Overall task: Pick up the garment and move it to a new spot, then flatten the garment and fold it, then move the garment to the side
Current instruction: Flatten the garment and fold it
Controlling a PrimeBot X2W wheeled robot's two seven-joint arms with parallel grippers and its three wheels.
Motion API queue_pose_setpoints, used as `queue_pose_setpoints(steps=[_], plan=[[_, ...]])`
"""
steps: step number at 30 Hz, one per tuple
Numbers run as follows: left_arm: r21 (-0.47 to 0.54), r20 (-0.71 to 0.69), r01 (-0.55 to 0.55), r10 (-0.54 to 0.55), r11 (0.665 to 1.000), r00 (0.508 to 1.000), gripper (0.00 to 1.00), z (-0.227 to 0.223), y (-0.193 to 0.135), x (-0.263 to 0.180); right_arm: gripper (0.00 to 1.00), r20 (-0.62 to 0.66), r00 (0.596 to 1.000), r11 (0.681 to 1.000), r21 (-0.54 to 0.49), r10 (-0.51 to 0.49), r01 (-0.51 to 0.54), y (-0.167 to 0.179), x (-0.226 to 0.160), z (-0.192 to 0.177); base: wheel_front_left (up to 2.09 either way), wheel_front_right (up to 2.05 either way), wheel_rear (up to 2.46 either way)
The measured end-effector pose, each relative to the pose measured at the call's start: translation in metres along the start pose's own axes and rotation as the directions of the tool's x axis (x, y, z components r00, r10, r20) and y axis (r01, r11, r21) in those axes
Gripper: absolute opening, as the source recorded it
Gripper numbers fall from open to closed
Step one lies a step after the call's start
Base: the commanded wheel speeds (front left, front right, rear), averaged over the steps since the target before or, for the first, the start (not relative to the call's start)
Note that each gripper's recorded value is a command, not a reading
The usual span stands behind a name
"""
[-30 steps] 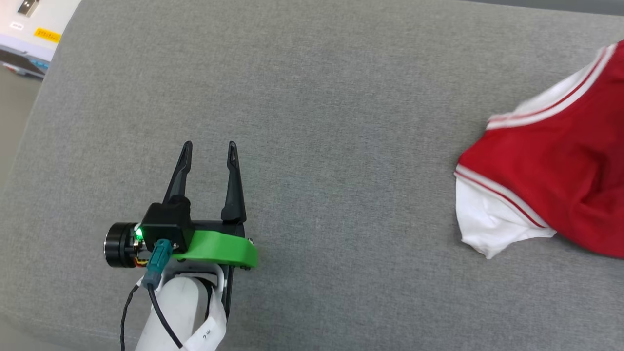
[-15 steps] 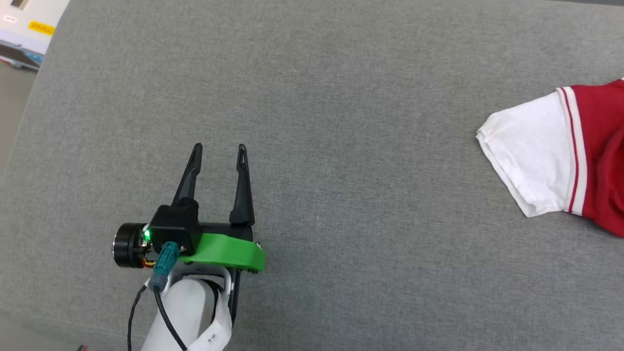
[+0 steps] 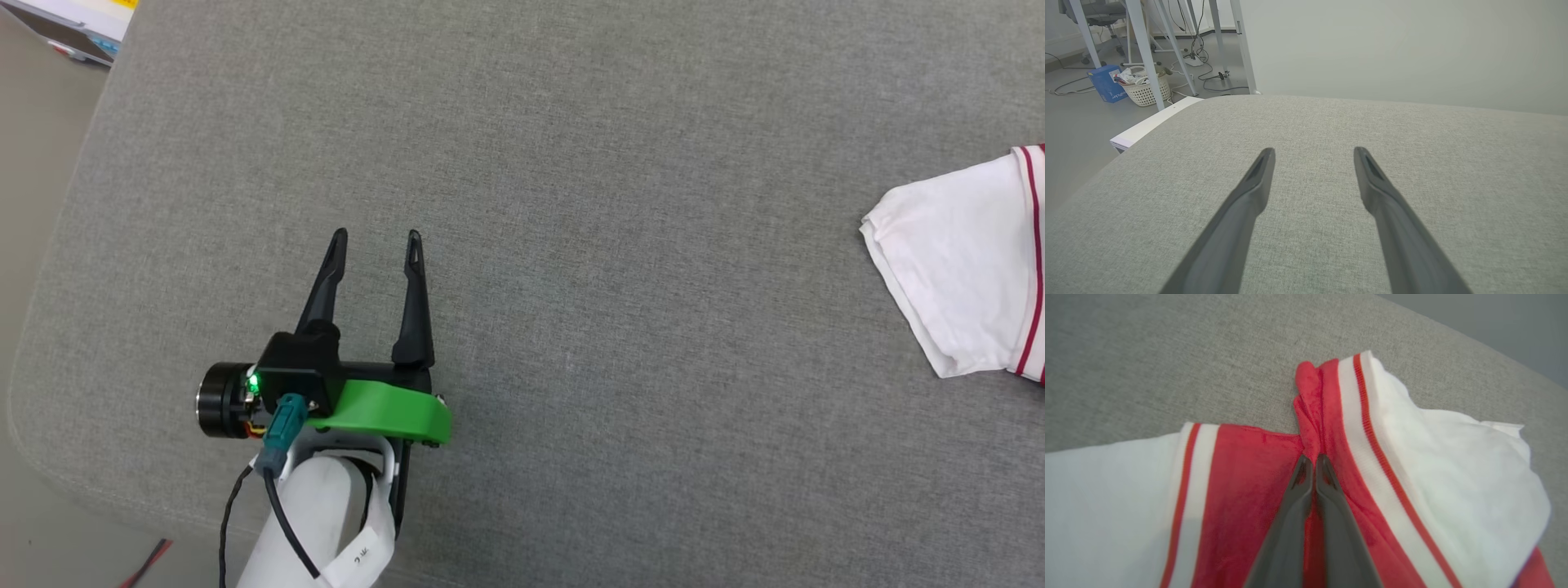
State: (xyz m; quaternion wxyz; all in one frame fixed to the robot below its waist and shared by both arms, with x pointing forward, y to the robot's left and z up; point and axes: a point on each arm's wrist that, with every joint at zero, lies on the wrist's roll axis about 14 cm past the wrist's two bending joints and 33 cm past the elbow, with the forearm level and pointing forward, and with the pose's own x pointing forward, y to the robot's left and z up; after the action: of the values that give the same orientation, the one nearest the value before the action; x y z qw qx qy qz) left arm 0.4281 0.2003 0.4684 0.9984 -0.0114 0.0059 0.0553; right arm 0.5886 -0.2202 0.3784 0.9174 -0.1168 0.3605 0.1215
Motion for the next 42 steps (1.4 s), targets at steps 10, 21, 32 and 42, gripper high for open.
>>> queue_pose_setpoints(steps=[10,21,32,42], plan=[[0.028,0.061,0.015,-0.017,0.999,0.998,1.00,0.022,0.001,-0.002,1.00,0.464,0.885,0.999,0.008,-0.043,0.045,-0.015,-0.055,0.073,0.00,0.00,0.00],[0.018,0.119,0.076,-0.077,0.997,0.990,1.00,0.044,-0.015,-0.015,1.00,0.530,0.819,0.974,-0.169,0.220,-0.152,0.069,-0.136,0.119,0.00,0.00,0.00],[0.018,0.105,0.069,-0.071,0.997,0.992,1.00,0.039,-0.013,-0.016,1.00,-0.122,0.935,0.900,-0.255,0.333,-0.354,0.102,-0.130,0.025,0.00,0.00,0.00],[0.012,0.063,0.050,-0.051,0.999,0.997,1.00,0.022,-0.010,-0.006,1.00,-0.341,0.867,0.898,-0.120,0.363,-0.423,0.122,-0.079,-0.053,0.00,0.00,0.00]])
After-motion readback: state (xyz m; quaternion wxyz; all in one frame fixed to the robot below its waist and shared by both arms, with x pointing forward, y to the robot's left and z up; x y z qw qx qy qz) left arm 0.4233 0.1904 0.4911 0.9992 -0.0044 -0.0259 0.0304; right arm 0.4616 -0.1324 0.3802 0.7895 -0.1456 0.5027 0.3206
